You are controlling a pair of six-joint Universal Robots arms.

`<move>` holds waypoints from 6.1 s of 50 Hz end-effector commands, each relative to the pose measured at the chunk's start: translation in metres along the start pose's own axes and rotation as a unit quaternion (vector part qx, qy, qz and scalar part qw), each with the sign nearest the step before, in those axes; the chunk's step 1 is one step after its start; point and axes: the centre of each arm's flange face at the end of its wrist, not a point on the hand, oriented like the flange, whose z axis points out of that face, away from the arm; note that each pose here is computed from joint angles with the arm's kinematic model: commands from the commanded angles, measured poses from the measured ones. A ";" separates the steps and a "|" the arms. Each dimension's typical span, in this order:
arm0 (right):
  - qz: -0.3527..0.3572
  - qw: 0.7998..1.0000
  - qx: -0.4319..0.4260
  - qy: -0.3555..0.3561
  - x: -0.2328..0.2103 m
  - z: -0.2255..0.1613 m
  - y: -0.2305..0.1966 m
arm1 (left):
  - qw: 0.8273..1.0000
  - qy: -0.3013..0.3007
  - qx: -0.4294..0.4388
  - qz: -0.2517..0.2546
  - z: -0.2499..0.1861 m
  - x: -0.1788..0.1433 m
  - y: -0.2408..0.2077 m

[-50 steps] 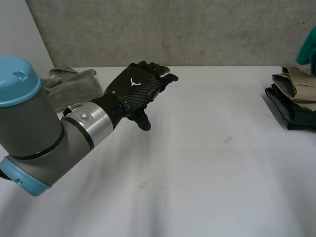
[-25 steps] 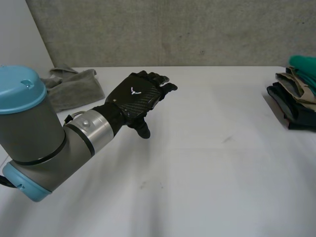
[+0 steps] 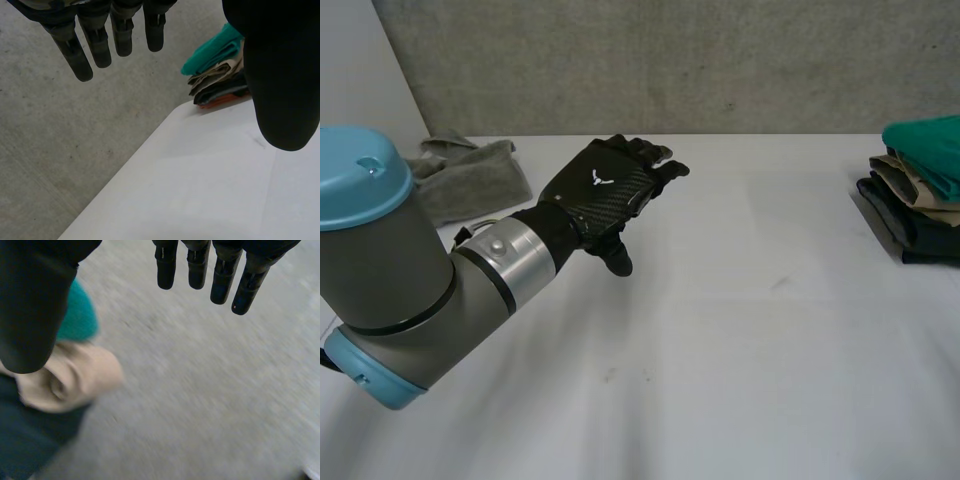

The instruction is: Fold the laundry.

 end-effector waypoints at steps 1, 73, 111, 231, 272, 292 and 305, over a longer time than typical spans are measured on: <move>-0.064 0.985 -0.090 0.135 0.082 -0.013 -0.030 | 1.000 -0.012 0.007 -0.012 -0.001 -0.007 -0.005; -0.129 0.919 -0.068 -0.366 -0.318 -0.164 -0.064 | 0.941 -0.272 -0.118 0.163 0.018 -0.316 0.293; -0.078 0.939 -0.079 -0.326 -0.309 -0.152 -0.071 | 0.992 0.090 0.040 -0.082 0.017 0.088 0.061; -0.091 0.894 -0.088 -0.430 -0.365 -0.211 -0.124 | 0.913 -0.149 -0.164 -0.343 -0.006 0.051 0.098; -0.119 0.873 -0.015 -0.473 -0.354 -0.235 -0.152 | 0.928 -0.146 -0.169 -0.298 0.020 0.044 0.110; -0.313 0.694 0.038 -0.647 -0.333 -0.300 -0.140 | 0.949 -0.212 -0.085 -0.218 0.042 -0.041 0.071; 0.040 0.914 -0.052 -0.400 -0.297 -0.180 -0.207 | 0.966 -0.190 0.006 -0.175 0.013 -0.030 -0.016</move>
